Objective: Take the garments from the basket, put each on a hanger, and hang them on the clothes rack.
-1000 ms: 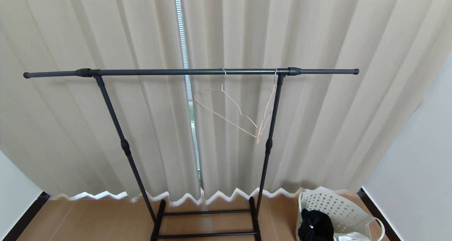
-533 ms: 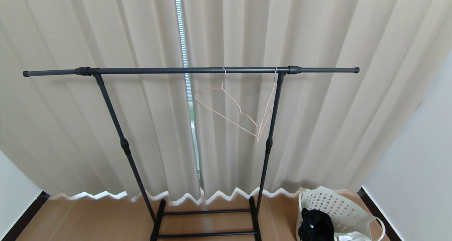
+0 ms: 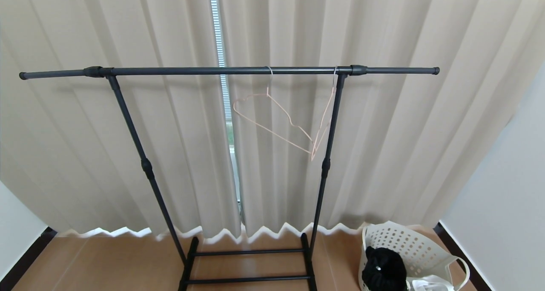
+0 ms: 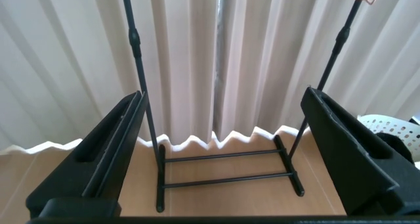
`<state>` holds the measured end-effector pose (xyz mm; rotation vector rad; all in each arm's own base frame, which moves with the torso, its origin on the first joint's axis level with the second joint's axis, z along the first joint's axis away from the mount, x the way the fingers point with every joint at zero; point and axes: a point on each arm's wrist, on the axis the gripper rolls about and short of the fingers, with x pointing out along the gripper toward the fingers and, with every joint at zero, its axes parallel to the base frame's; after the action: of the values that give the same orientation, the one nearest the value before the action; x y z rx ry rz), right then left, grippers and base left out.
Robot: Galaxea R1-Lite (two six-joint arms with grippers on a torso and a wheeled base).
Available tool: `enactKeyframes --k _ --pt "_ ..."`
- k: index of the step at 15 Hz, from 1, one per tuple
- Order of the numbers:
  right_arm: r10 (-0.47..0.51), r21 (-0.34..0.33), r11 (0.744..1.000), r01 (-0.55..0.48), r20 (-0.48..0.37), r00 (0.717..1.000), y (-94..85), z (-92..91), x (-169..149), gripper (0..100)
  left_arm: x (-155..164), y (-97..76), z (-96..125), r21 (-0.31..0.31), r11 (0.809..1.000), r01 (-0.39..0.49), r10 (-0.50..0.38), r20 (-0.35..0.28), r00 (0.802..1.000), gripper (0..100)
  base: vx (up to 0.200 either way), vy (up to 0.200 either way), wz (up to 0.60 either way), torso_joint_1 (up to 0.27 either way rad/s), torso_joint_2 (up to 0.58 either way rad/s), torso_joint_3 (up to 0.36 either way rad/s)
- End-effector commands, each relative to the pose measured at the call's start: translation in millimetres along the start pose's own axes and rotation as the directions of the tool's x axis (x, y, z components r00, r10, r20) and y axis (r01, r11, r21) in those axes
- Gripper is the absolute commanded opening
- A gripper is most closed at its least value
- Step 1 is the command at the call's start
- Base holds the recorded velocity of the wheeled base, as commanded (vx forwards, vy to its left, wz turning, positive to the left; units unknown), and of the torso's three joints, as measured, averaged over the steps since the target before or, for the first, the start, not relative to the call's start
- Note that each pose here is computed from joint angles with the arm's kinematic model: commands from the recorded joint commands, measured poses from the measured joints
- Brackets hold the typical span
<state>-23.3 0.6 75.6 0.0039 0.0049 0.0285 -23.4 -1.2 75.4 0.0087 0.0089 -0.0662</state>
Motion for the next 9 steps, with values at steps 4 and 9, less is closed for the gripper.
enactKeyframes --k 4,9 --pt "0.001 0.001 1.000 -0.001 -0.001 1.000 0.0 0.0 0.1 100 0.0 0.0 0.2 0.000 1.000 0.000 0.000 0.000 1.000 100 0.000 0.000 0.00 -0.165 0.39 0.225" --pt "0.001 0.001 1.000 -0.001 0.000 1.000 0.0 0.4 0.0 100 0.0 0.0 0.2 0.000 1.000 0.000 0.000 0.000 1.000 100 0.000 0.000 0.00 -0.212 0.53 0.310"
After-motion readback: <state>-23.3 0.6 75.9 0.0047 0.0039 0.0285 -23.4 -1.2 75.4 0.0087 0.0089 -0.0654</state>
